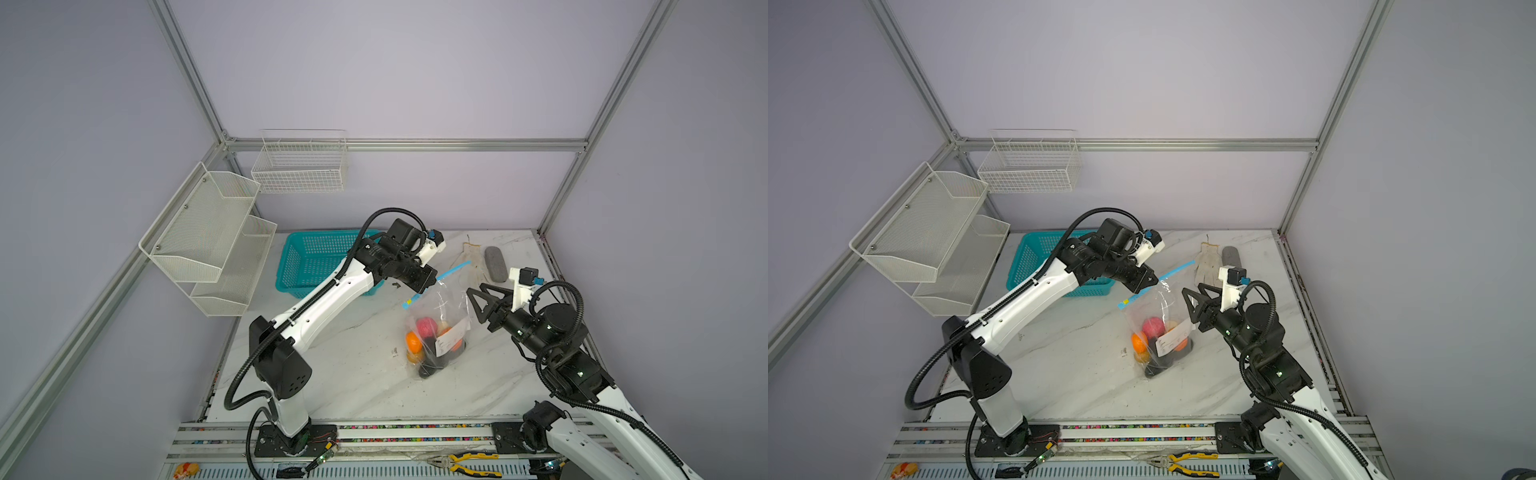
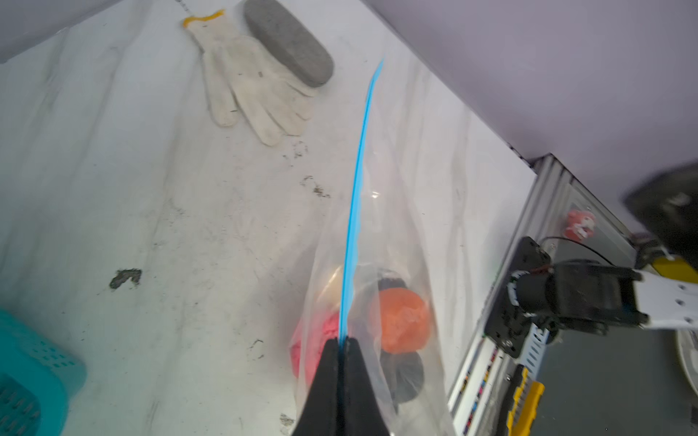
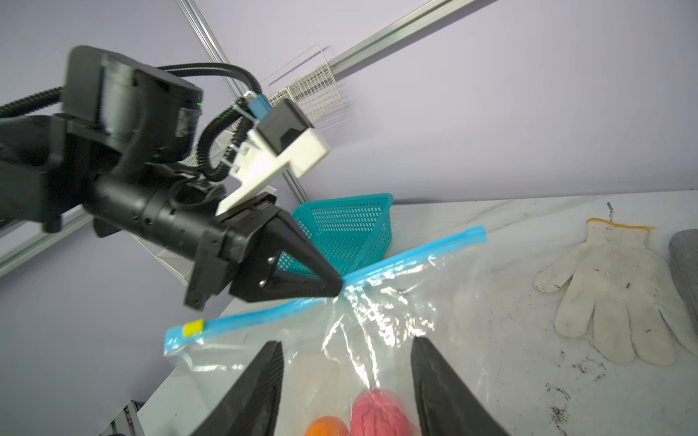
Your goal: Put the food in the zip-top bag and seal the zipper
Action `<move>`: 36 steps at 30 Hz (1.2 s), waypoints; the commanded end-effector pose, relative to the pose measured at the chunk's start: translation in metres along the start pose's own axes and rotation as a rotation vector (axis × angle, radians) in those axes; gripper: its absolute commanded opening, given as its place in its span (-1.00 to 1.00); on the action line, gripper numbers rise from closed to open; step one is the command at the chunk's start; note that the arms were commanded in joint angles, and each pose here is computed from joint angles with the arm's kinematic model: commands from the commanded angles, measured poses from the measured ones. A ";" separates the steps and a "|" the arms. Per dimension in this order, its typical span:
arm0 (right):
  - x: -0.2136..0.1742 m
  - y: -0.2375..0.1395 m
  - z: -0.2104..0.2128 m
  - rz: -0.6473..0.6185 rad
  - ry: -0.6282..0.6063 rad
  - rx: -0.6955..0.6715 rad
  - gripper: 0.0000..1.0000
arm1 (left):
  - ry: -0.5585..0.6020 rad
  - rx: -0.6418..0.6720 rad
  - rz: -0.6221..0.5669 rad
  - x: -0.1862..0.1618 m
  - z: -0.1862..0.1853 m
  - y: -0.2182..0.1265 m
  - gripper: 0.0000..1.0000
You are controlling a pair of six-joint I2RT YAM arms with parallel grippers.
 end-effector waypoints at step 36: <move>-0.088 0.096 -0.026 0.180 0.121 0.052 0.09 | 0.083 -0.030 -0.457 0.141 0.149 0.136 -0.07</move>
Point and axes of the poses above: each gripper's point midway between its finger pads, its own y axis out along the fingers, its own z axis along the line the jaws close on, x = y × z, the point moved 4 cm from there along -y, back along the fingers, and after that the axes turned 9 degrees about -y, right-handed, at the moved point
